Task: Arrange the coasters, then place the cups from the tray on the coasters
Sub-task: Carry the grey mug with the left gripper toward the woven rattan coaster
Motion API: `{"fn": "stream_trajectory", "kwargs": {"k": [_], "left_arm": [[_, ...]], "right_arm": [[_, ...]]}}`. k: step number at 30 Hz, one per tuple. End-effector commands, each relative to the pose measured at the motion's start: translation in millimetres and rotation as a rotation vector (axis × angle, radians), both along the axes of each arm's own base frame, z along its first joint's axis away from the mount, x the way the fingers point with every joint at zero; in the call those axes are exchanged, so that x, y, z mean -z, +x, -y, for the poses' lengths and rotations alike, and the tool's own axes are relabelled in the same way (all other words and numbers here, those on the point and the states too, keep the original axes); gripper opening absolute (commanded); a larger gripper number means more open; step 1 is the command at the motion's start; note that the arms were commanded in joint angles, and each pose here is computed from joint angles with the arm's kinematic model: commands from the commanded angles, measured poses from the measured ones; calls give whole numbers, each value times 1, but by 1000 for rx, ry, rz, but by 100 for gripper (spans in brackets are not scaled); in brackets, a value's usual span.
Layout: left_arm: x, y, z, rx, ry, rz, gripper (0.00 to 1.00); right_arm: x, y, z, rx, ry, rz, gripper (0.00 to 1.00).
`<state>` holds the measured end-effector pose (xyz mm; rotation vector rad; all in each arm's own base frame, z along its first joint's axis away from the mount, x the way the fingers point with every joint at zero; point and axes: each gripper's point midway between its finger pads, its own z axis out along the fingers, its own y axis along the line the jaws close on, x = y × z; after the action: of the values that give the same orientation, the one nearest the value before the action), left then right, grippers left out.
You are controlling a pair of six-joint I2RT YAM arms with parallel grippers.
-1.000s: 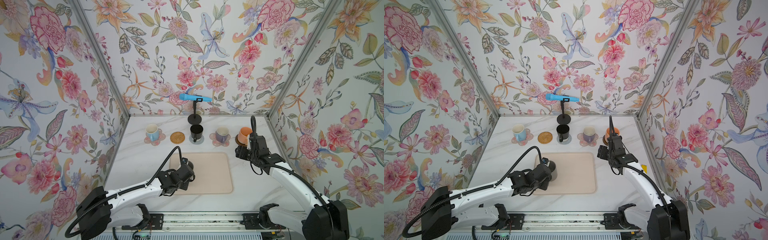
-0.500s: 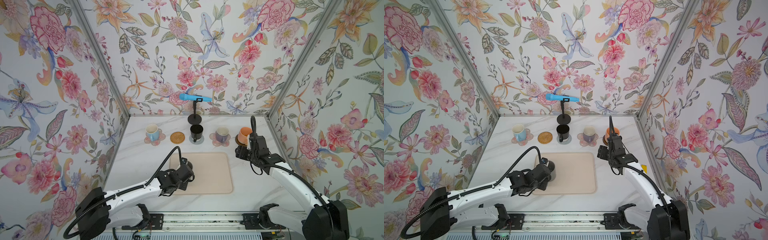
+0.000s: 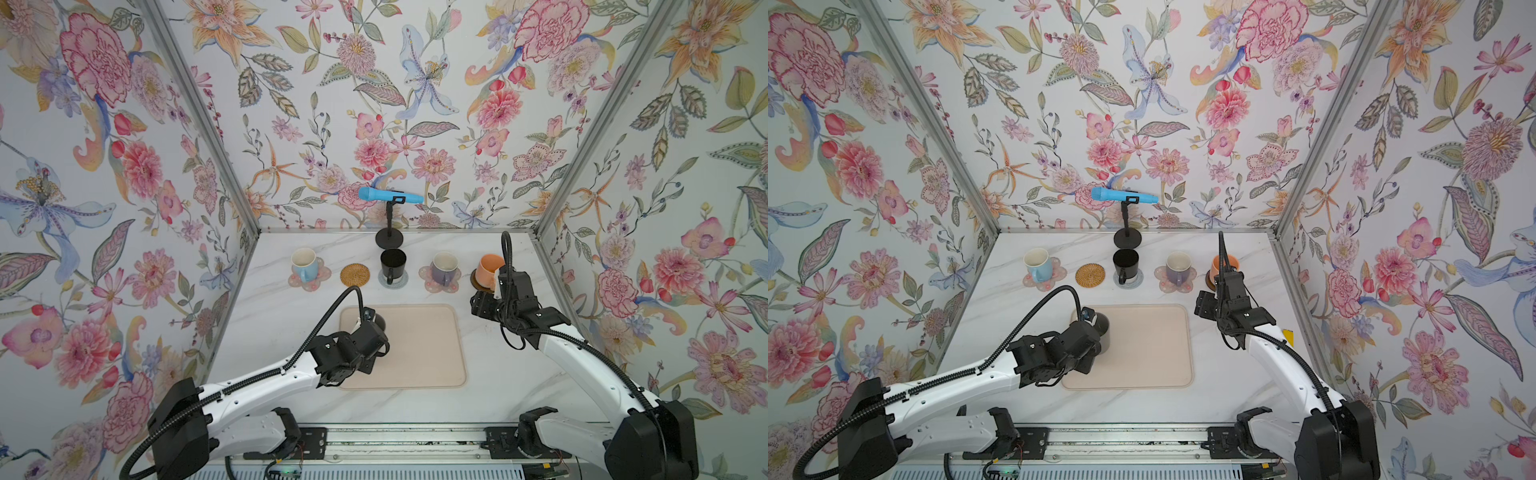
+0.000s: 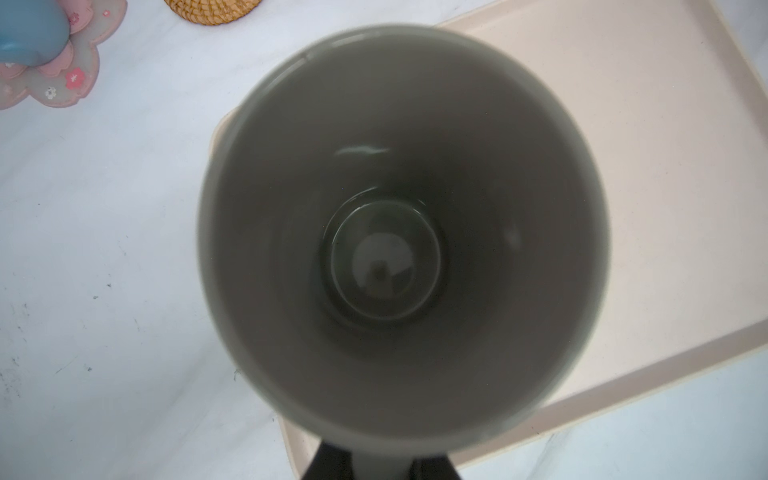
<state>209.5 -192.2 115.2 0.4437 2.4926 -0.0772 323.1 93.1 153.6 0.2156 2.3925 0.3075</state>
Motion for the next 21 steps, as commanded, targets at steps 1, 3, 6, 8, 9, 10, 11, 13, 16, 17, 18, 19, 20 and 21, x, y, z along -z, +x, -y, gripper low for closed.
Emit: {"fn": "stream_trajectory", "kwargs": {"k": [1, 3, 6, 8, 9, 10, 11, 13, 16, 17, 18, 19, 20, 21], "left_arm": [[-40, 24, 1, -36, -63, 126, 0], [-47, 30, -1, -34, -61, 138, 0], [-61, 43, -5, -44, -64, 147, 0], [-72, 52, -8, -50, -67, 161, 0], [-77, 56, -10, -55, -68, 168, 0], [-82, 61, -12, -61, -69, 179, 0], [-86, 65, -14, -66, -70, 188, 0], [-94, 73, -15, -73, -71, 205, 0], [-101, 85, -14, -77, -68, 222, 0], [-103, 89, -15, -80, -66, 228, 0], [-104, 92, -15, -82, -64, 231, 0], [-106, 96, -15, -86, -61, 233, 0], [-108, 99, -15, -89, -56, 238, 0], [-110, 102, -16, -93, -54, 245, 0]], "right_arm": [[-3, 1, 2, 10, 8, 9, 72], [-3, 1, 1, 8, 7, 7, 72], [-4, 2, 1, 6, 7, 7, 72], [-5, 3, 0, 2, 9, 10, 72], [-6, 4, 0, 2, 9, 11, 72], [-6, 4, 1, 4, 8, 12, 72], [-6, 4, 1, 3, 6, 10, 72], [-6, 5, 1, 2, 5, 11, 72], [-7, 6, 0, -2, 3, 9, 72], [-7, 6, 0, -3, 1, 10, 72], [-6, 6, 0, -4, -3, 10, 72], [-6, 6, 1, -3, -6, 9, 72], [-5, 6, 2, -3, -10, 6, 72], [-5, 6, 2, -3, -14, 5, 72]]}}
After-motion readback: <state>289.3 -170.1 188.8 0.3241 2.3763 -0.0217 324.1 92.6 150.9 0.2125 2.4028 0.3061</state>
